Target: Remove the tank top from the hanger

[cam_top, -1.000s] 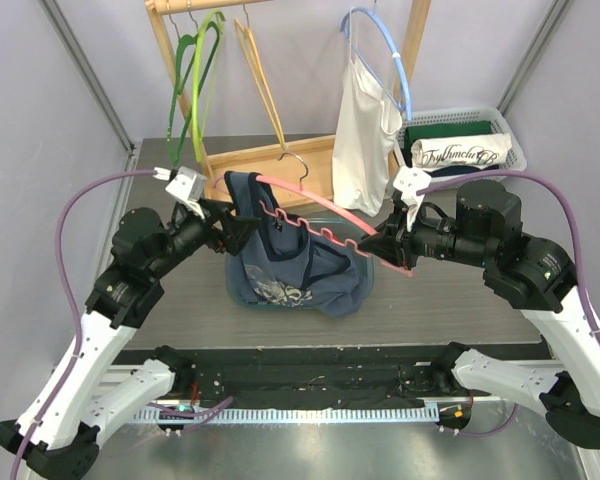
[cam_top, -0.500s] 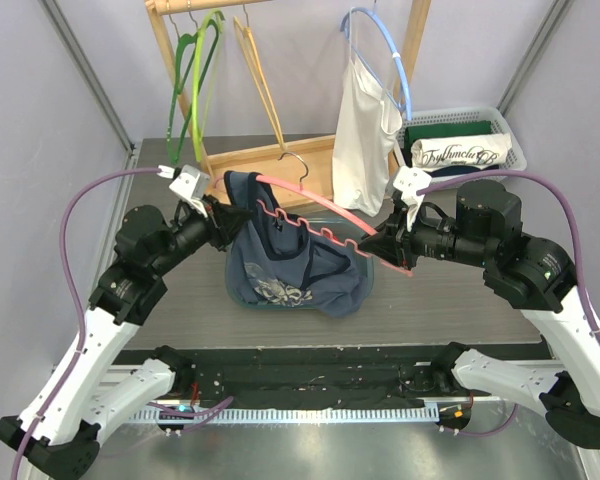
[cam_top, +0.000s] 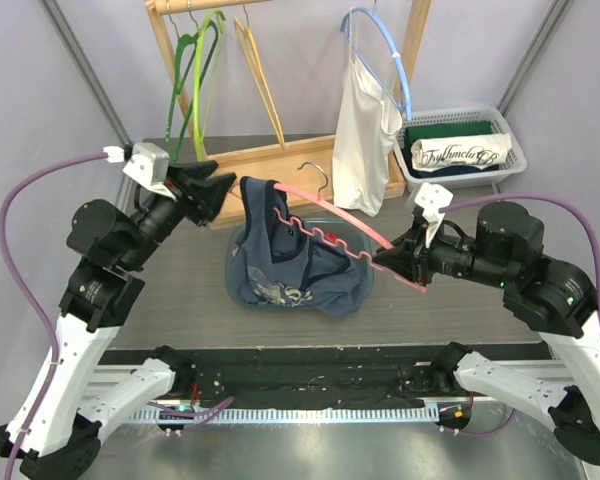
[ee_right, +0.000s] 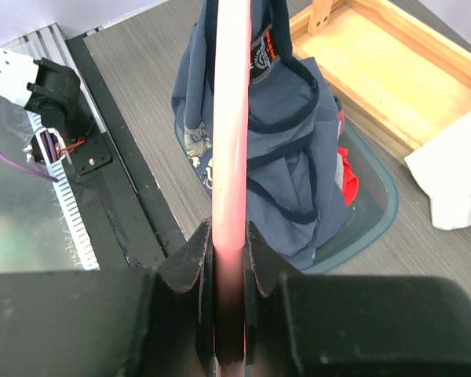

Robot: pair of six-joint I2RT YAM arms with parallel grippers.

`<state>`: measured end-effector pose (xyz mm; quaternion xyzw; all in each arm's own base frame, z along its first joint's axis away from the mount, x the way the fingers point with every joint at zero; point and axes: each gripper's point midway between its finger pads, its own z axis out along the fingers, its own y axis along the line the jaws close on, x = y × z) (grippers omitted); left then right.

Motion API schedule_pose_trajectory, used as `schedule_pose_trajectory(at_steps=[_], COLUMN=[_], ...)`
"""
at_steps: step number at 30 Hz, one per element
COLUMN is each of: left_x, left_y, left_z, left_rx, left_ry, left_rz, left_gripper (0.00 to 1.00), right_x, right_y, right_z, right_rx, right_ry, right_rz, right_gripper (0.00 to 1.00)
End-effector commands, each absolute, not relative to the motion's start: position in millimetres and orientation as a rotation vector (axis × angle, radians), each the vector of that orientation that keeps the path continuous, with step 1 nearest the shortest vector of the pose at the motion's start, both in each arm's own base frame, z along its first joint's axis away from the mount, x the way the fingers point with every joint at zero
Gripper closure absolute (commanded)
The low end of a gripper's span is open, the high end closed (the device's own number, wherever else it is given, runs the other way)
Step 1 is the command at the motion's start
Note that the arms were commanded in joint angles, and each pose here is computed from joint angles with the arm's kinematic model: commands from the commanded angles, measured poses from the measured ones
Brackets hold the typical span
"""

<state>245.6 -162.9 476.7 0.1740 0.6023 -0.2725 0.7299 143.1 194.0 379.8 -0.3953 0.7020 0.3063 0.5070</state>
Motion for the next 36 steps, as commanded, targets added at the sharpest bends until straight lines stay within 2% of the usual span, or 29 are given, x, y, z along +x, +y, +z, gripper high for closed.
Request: schedule_pose_trajectory(at_steps=[1, 2, 3, 10, 16, 19, 20, 22, 23, 25, 26, 28, 33, 36], left_x=[224, 220, 217, 223, 234, 236, 237, 237, 237, 238, 239, 241, 245, 248], left_y=[-185, -188, -189, -196, -209, -210, -211, -211, -211, -208, -208, -204, -199, -191], left_z=[441, 429, 421, 357, 360, 360, 362, 361, 364, 366, 365, 368, 381, 402], left_rx=[0.494, 0.508, 0.499, 0.478, 0.488, 0.495, 0.496, 0.496, 0.497, 0.492, 0.497, 0.497, 0.501, 0.49], left_ry=[1.437, 1.473, 1.497, 1.646, 1.609, 1.599, 1.59, 1.585, 1.574, 1.561, 1.56, 1.543, 1.496, 1.433], left_rz=[-0.757, -0.783, -0.809, -0.85, -0.88, -0.871, -0.87, -0.87, -0.869, -0.85, -0.842, -0.81, -0.752, -0.699], left_gripper=[0.28, 0.13, 0.1, 0.03, 0.03, 0.09, 0.17, 0.26, 0.38, 0.49, 0.58, 0.65, 0.71, 0.8], right_x=[144, 145, 146, 146, 145, 146, 146, 148, 147, 147, 147, 146, 146, 145], right_y=[186, 187, 188, 194, 196, 197, 198, 200, 200, 201, 201, 201, 200, 198], right_z=[414, 415, 416, 427, 427, 427, 427, 428, 428, 428, 428, 428, 428, 426], right_rx=[-0.874, -0.879, -0.887, -0.913, -0.907, -0.906, -0.908, -0.909, -0.913, -0.914, -0.914, -0.912, -0.907, -0.905], right_ry=[1.582, 1.582, 1.58, 1.561, 1.559, 1.56, 1.561, 1.56, 1.56, 1.56, 1.56, 1.56, 1.567, 1.58], right_rz=[0.721, 0.718, 0.715, 0.731, 0.752, 0.756, 0.758, 0.76, 0.763, 0.767, 0.767, 0.769, 0.77, 0.767], right_gripper=[0.99, 0.99, 0.99, 0.99, 0.99, 0.99, 0.99, 0.99, 0.99, 0.99, 0.99, 0.99, 0.99, 0.99])
